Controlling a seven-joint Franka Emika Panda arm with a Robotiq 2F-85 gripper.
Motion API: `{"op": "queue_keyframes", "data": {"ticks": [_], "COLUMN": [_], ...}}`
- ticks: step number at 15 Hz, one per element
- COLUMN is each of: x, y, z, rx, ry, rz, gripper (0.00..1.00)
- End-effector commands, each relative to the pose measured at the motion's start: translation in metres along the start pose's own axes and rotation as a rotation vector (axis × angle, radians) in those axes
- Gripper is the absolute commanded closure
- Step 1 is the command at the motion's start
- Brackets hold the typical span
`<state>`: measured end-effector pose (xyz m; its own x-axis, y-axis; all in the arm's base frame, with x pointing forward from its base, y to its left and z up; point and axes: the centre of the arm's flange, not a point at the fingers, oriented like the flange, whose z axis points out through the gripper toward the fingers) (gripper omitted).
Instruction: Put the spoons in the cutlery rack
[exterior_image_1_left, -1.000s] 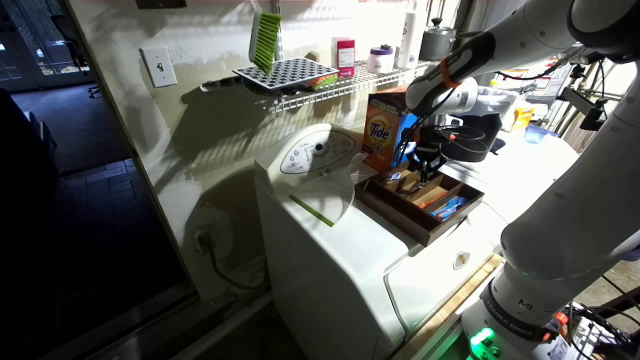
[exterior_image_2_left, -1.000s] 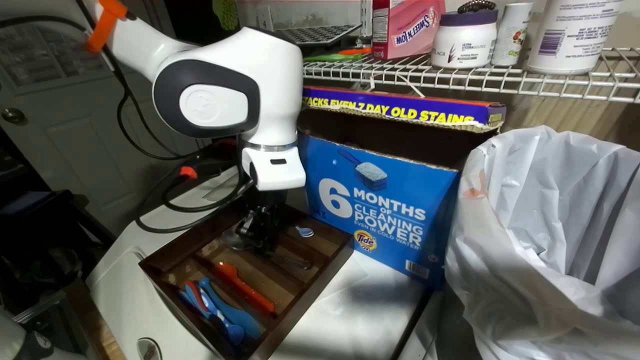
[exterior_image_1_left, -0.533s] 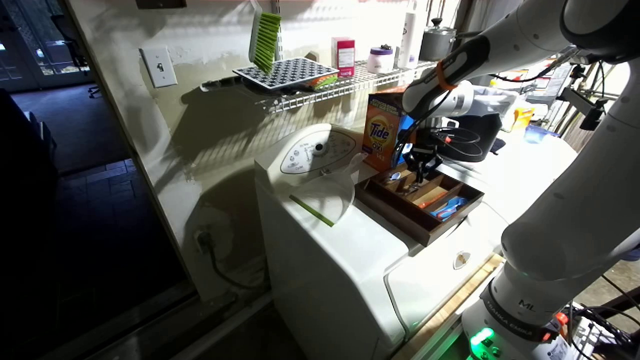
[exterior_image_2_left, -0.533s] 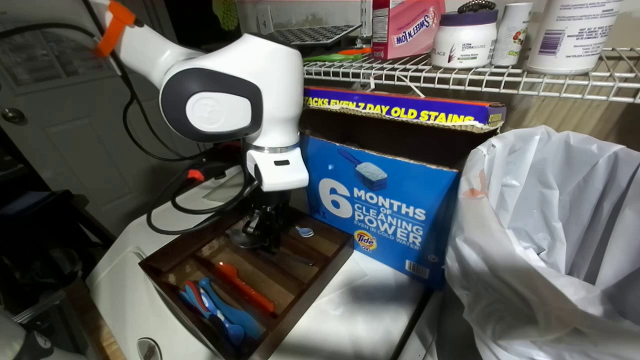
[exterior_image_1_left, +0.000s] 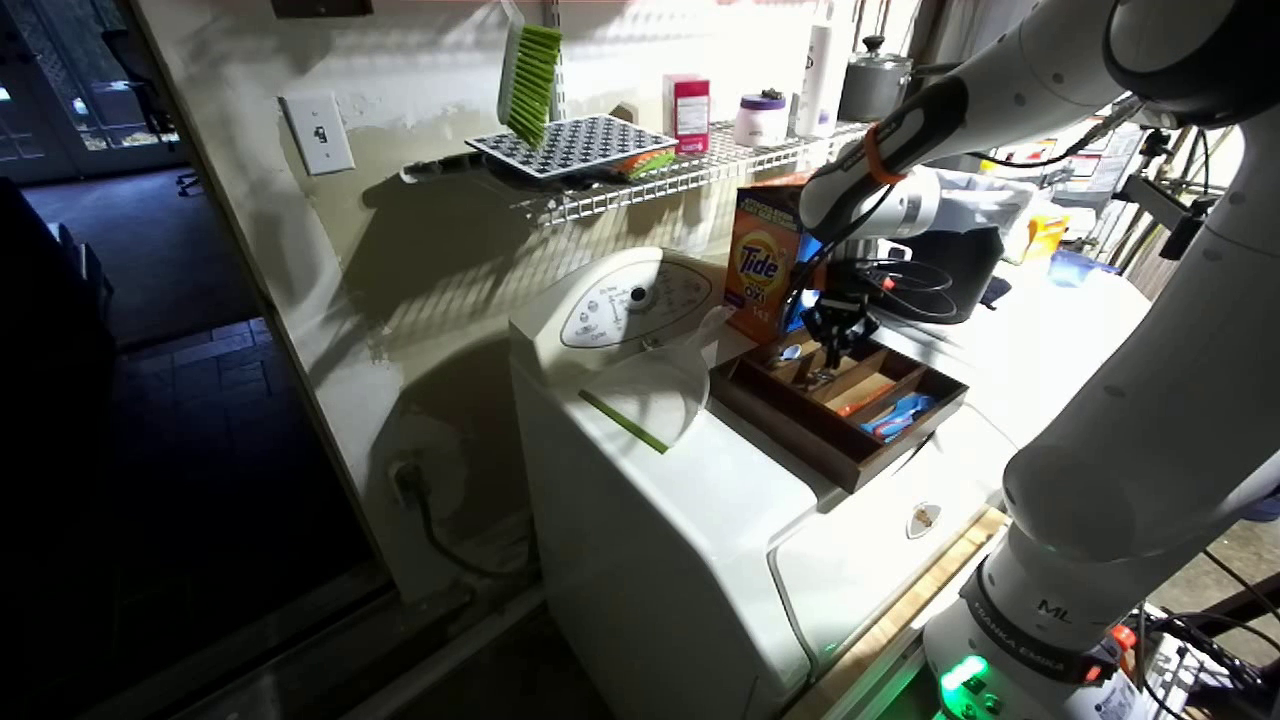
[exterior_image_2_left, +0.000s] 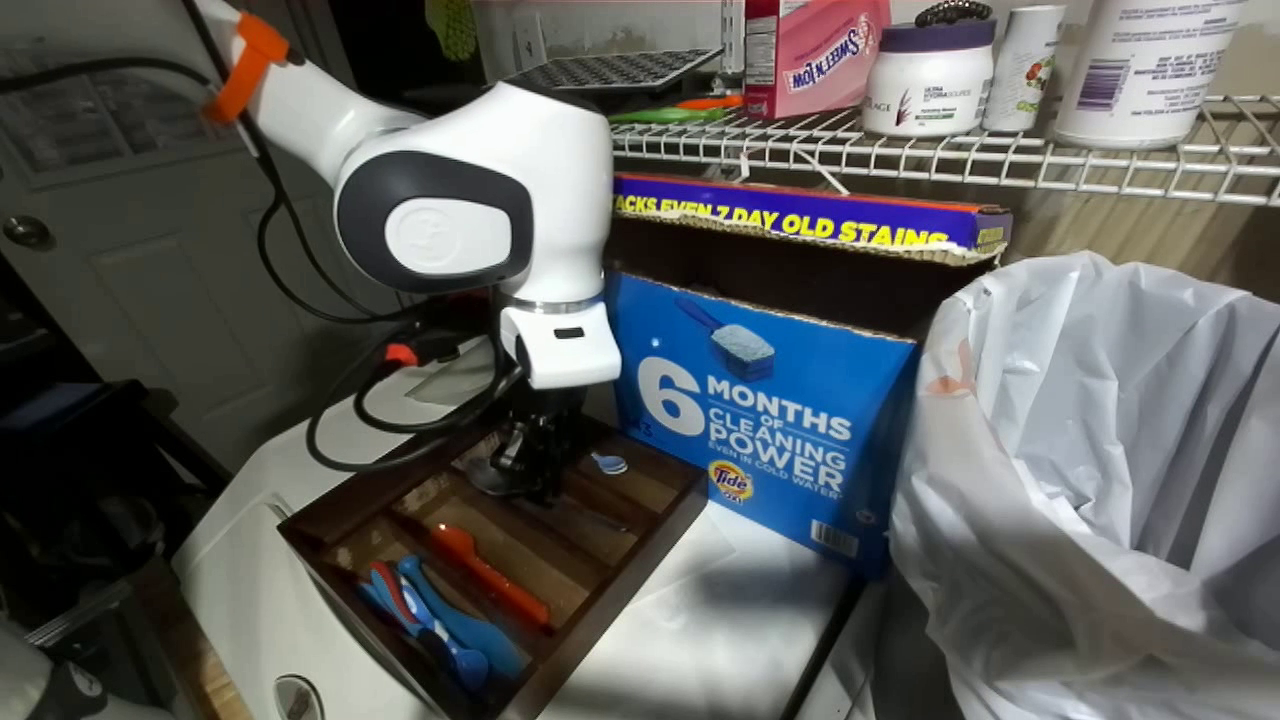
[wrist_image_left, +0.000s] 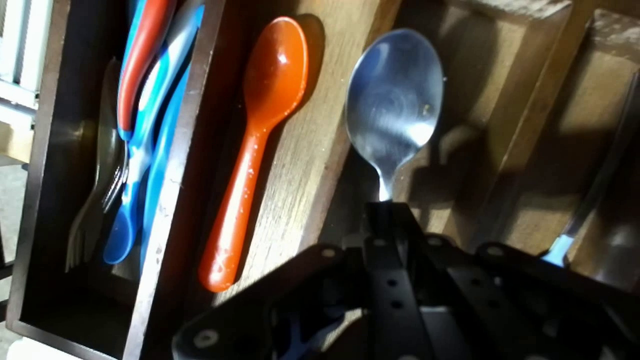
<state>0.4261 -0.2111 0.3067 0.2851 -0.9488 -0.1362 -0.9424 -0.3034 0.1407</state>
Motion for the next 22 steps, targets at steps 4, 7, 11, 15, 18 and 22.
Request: {"op": "queue_keyframes", "data": {"ticks": [4,7,11,15,18,22], "x": [0.006,0.007,0.007,-0.004,-0.009,-0.022], "y": [-0.016,-0.018,-0.019,-0.016,-0.003,0.013], "z": [0.004,0.006,0.007,-0.003,-0.007,-0.015], "rx": [0.03,0.03,0.033,0.06,0.066,0.094], "ry": [-0.028,-0.031,-0.026,0.006,0.009,0.022], "rz": [0.044,0.052,0.045,0.021,0.018,0.006], "gripper": [0.98,0.98,0.68,0.47,0.3,0.19]}}
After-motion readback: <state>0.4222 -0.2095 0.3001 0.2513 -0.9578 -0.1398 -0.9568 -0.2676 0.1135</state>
